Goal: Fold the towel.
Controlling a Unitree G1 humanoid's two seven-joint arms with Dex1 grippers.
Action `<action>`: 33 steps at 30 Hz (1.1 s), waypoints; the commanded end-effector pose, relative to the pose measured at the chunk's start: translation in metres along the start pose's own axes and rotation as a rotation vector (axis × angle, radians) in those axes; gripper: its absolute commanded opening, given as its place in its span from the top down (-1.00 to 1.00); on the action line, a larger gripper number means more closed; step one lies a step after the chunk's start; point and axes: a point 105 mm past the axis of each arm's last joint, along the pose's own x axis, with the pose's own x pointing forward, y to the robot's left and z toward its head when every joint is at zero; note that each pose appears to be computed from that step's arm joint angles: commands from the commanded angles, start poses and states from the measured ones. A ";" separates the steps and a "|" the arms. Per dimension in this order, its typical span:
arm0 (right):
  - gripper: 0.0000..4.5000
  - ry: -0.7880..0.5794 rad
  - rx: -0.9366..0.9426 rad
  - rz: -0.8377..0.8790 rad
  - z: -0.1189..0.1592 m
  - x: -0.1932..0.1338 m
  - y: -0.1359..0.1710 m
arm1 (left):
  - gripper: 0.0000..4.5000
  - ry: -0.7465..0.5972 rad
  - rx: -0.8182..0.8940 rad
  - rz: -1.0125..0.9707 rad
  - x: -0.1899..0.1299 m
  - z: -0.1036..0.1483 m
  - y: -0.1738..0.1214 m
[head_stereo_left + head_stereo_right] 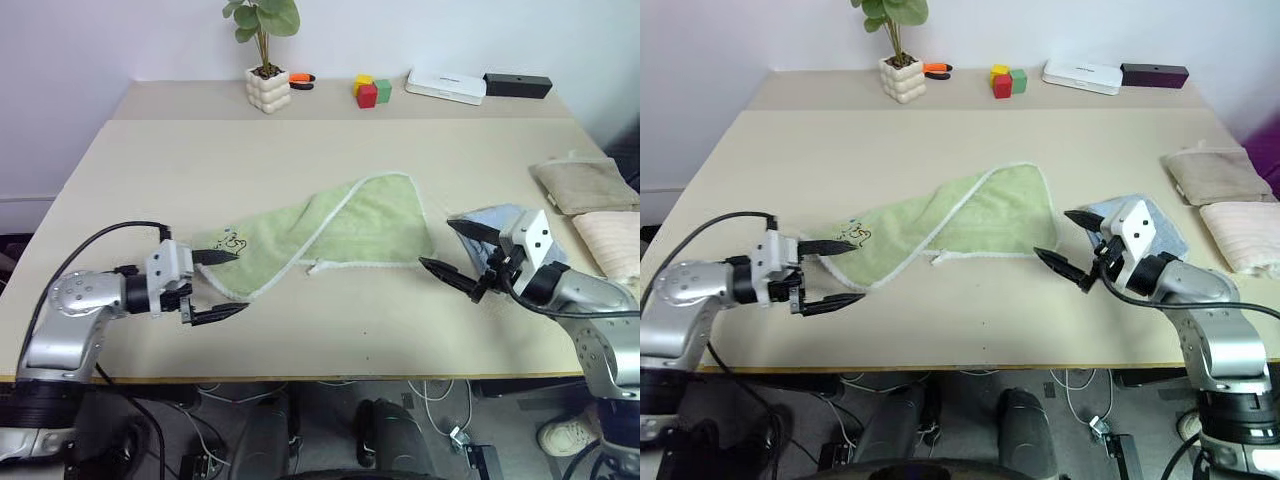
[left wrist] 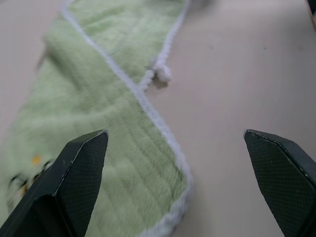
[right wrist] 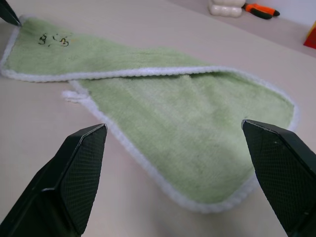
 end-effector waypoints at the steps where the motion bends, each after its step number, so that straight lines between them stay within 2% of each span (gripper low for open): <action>1: -0.98 -0.044 -0.061 -0.033 0.020 -0.005 -0.009 | -1.00 -0.011 0.064 0.011 0.003 0.005 0.004; 5: -0.98 -0.053 -0.061 -0.034 0.022 -0.003 -0.011 | -1.00 0.002 0.061 -0.007 0.002 -0.001 0.001; 12: -0.98 -0.088 -0.053 -0.029 0.026 0.008 0.000 | -1.00 0.079 0.033 -0.039 -0.020 -0.015 0.000; 20: -0.98 -0.158 -0.031 -0.003 0.039 0.025 0.013 | -1.00 0.079 -0.024 -0.066 0.011 -0.032 -0.022; 22: -0.98 -0.140 -0.036 -0.007 0.035 0.023 0.010 | -1.00 0.138 -0.005 -0.110 0.026 -0.044 -0.037; 25: -1.00 -0.146 -0.054 0.004 0.040 0.024 0.011 | -0.66 0.222 0.003 -0.149 0.022 -0.060 -0.049; 27: -1.00 -0.153 -0.063 -0.002 0.044 0.026 0.008 | -0.21 0.224 -0.053 -0.120 0.018 -0.062 -0.045; 32: -1.00 -0.158 -0.068 -0.009 0.042 0.031 0.002 | 0.86 0.236 -0.042 -0.079 0.013 -0.060 -0.033; 33: -1.00 -0.163 -0.071 -0.013 0.042 0.032 0.000 | 0.97 0.248 -0.046 -0.059 0.011 -0.062 -0.030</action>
